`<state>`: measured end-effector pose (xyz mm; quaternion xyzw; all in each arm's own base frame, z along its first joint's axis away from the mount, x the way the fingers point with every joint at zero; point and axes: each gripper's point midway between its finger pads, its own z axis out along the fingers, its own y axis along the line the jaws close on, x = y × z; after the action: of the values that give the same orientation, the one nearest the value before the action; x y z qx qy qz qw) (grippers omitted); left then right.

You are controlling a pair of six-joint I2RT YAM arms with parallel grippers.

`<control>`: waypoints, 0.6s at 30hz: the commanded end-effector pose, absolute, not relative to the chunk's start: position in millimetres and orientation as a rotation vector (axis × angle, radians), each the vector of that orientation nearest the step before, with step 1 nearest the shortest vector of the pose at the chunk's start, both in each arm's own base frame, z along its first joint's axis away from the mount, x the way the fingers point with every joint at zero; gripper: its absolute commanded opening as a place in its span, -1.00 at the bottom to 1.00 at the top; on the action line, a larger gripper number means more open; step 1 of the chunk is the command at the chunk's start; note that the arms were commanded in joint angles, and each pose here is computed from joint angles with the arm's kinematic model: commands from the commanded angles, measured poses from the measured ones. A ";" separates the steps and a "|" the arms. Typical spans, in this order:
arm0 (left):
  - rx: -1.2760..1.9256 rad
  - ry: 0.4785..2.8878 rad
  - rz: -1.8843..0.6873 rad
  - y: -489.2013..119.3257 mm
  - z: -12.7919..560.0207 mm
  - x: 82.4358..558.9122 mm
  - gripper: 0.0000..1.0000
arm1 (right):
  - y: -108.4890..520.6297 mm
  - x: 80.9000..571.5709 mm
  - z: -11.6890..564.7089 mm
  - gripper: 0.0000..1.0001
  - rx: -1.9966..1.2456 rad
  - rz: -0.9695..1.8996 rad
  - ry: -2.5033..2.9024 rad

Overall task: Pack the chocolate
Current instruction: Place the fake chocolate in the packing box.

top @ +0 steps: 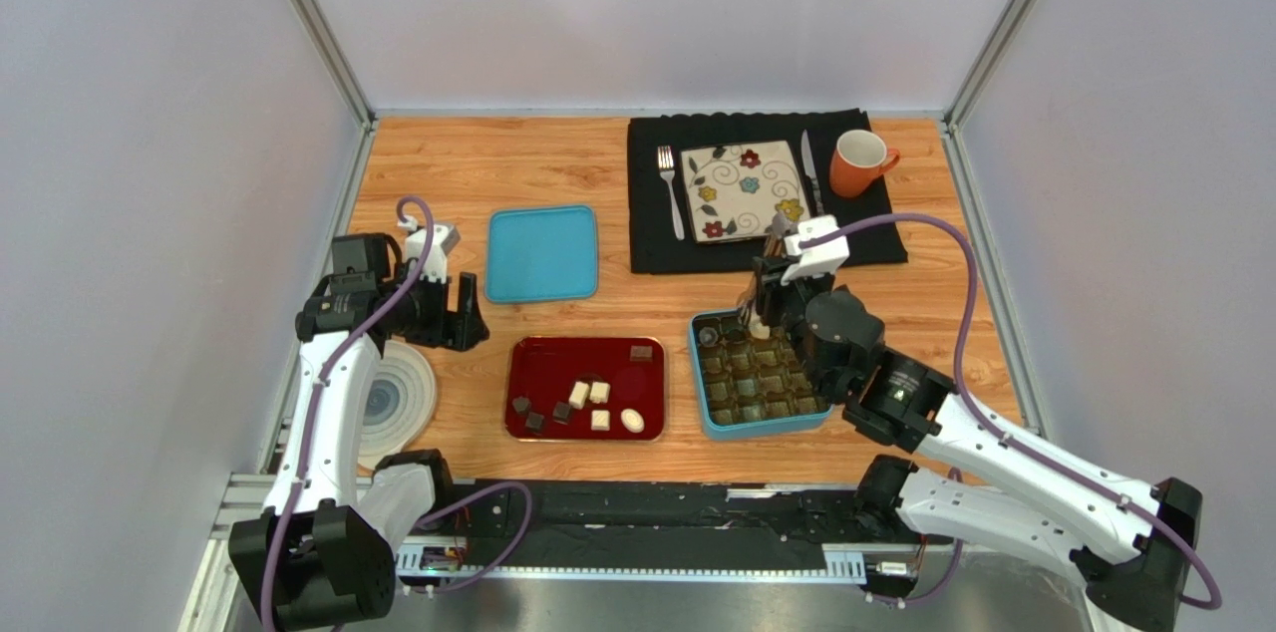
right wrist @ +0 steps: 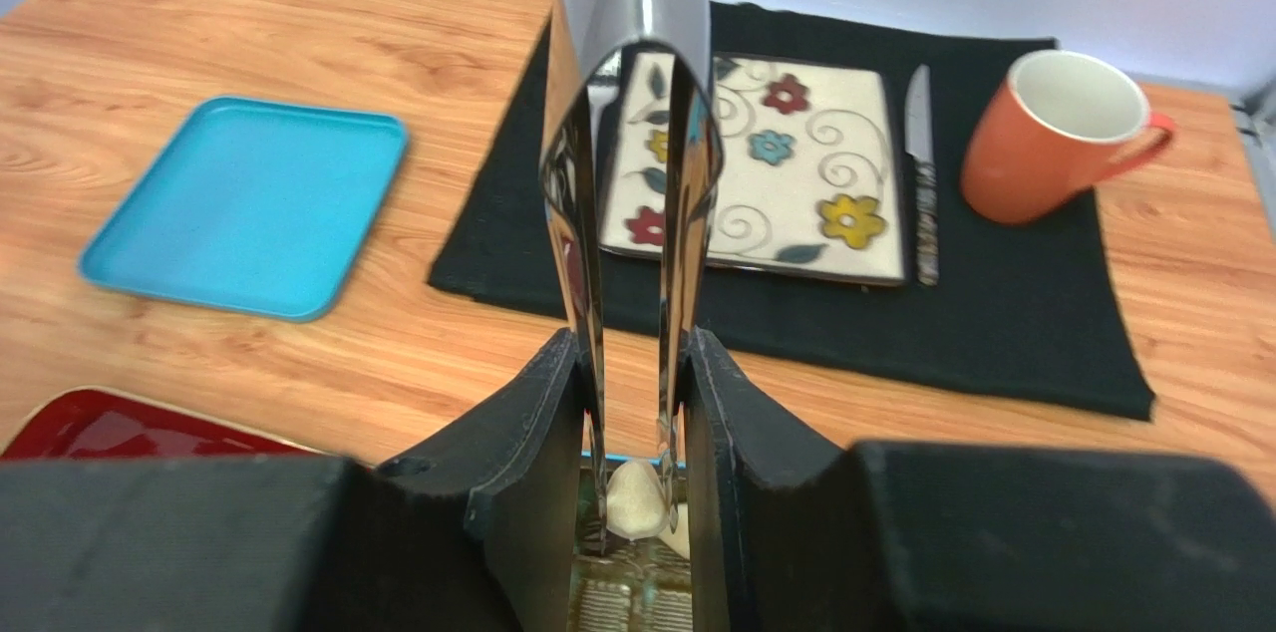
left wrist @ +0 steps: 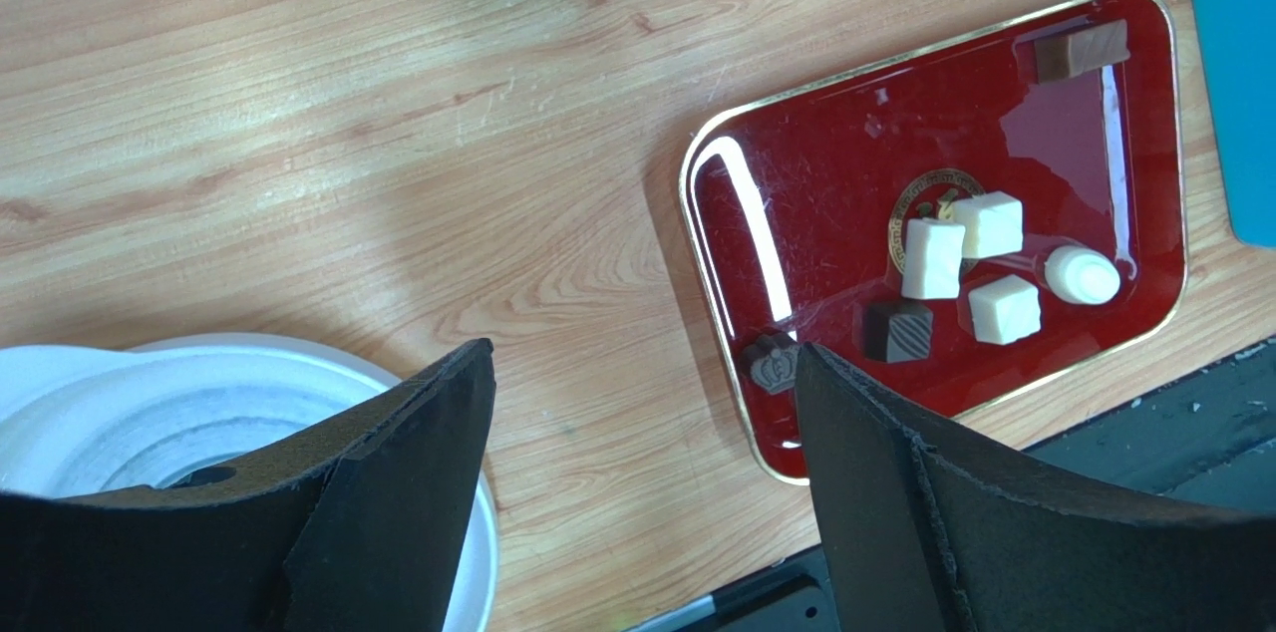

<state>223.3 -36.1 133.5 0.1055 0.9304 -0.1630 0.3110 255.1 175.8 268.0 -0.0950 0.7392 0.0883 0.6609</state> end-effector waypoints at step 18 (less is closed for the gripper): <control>0.316 2.420 -0.455 -40.0 138.8 222.1 0.64 | 105.8 266.2 248.4 -0.38 -0.016 0.001 1.720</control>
<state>222.8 -38.5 134.1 0.1076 0.9287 -0.1695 0.3118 263.6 112.8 243.5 -0.0331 0.7627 0.0034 0.6459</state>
